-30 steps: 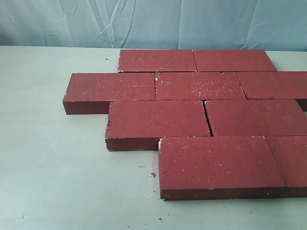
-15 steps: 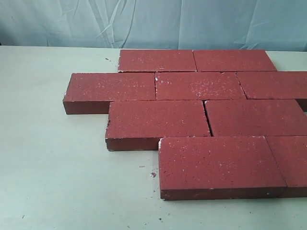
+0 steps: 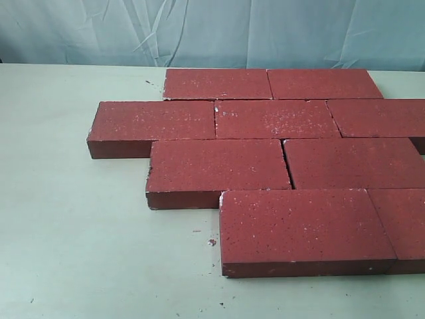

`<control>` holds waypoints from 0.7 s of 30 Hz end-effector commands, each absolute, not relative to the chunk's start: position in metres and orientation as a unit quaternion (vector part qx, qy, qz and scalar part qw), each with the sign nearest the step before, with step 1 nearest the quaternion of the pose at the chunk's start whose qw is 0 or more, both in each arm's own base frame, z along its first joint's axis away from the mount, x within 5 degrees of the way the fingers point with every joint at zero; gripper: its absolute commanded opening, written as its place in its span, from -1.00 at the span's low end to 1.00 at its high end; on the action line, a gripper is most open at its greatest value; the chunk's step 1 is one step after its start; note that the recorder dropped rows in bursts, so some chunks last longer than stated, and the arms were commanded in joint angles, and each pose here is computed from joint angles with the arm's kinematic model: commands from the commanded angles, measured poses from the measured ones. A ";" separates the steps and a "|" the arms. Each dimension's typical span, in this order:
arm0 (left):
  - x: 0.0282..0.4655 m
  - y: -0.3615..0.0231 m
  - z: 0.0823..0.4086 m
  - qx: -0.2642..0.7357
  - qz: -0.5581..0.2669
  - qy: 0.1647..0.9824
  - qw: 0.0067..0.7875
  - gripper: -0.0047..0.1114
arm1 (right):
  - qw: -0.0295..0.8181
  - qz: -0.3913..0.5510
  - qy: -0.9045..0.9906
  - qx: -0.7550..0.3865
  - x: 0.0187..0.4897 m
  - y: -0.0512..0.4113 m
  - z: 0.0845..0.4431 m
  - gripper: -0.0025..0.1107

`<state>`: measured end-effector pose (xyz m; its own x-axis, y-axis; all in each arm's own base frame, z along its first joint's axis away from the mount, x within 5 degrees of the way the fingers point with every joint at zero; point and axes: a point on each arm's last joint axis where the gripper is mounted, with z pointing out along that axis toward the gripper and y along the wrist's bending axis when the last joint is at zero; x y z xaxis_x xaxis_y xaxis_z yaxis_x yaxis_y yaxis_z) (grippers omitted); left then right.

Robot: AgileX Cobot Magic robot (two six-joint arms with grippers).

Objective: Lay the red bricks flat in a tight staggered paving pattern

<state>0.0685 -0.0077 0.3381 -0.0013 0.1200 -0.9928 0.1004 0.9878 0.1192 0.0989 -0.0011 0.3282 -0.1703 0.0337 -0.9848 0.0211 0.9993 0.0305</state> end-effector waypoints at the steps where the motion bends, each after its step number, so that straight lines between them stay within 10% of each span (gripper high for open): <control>1: 0.063 -0.004 0.325 0.055 0.008 0.687 0.725 -0.92 | 0.645 0.004 0.764 0.021 0.098 -0.002 0.327 -0.97; 21: 0.053 -0.003 0.213 0.026 -0.017 0.737 0.676 -0.92 | 0.645 0.005 0.764 0.021 0.098 -0.001 0.327 -0.97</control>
<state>0.0514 -0.0024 0.2269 -0.0473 0.0432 -0.9979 0.0548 0.9977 0.0406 0.0989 -0.0011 0.3282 -0.1703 0.0356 -0.9847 0.0215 0.9992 0.0324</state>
